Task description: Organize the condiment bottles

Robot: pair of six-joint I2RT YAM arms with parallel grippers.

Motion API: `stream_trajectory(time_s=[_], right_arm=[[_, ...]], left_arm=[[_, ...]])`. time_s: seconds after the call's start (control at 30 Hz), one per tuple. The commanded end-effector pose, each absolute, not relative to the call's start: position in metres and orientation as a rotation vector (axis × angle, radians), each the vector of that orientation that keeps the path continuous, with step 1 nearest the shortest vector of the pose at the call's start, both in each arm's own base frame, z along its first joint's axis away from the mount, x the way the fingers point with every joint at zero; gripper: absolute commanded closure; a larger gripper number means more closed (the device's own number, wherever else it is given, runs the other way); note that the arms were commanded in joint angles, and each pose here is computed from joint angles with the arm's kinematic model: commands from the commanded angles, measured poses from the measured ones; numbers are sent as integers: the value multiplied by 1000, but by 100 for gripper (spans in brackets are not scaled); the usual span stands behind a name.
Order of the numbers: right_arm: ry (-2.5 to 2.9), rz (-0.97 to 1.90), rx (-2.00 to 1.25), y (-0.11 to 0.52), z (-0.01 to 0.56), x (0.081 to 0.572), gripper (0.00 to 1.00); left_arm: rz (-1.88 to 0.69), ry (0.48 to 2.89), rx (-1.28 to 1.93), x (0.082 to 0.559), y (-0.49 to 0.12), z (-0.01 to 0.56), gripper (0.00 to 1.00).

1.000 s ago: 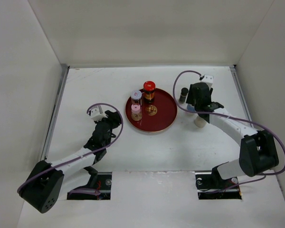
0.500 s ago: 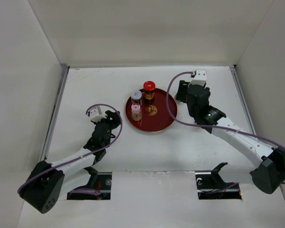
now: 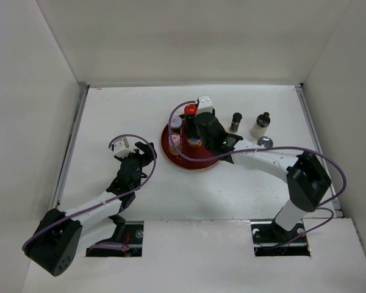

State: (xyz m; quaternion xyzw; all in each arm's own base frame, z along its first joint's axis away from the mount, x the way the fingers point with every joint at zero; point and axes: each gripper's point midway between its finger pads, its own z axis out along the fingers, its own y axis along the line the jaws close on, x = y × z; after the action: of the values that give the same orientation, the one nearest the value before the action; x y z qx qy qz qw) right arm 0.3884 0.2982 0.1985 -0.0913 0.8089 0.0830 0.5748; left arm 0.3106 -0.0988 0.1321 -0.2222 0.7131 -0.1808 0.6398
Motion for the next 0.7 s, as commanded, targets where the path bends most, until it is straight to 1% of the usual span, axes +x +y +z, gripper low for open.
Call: stream_trajectory(time_s=[0.0, 0.27, 0.33, 0.47, 0.57, 0.67], right_arm=[[1714, 330, -129, 322, 270, 406, 50], [1793, 299, -177, 336, 224, 413, 46], [1802, 296, -181, 337, 219, 413, 43], [1803, 302, -187, 340, 218, 410, 27], [1778, 310, -177, 336, 234, 406, 15], [1750, 322, -167, 326, 251, 397, 8]], left_arm=[[-444, 1570, -532, 314, -97, 145, 31], [-445, 1576, -531, 314, -97, 144, 30], [-449, 1576, -528, 314, -99, 145, 30], [-444, 1578, -531, 315, -98, 144, 30], [-452, 1573, -529, 314, -99, 146, 29], [-443, 1576, -534, 315, -97, 144, 29]])
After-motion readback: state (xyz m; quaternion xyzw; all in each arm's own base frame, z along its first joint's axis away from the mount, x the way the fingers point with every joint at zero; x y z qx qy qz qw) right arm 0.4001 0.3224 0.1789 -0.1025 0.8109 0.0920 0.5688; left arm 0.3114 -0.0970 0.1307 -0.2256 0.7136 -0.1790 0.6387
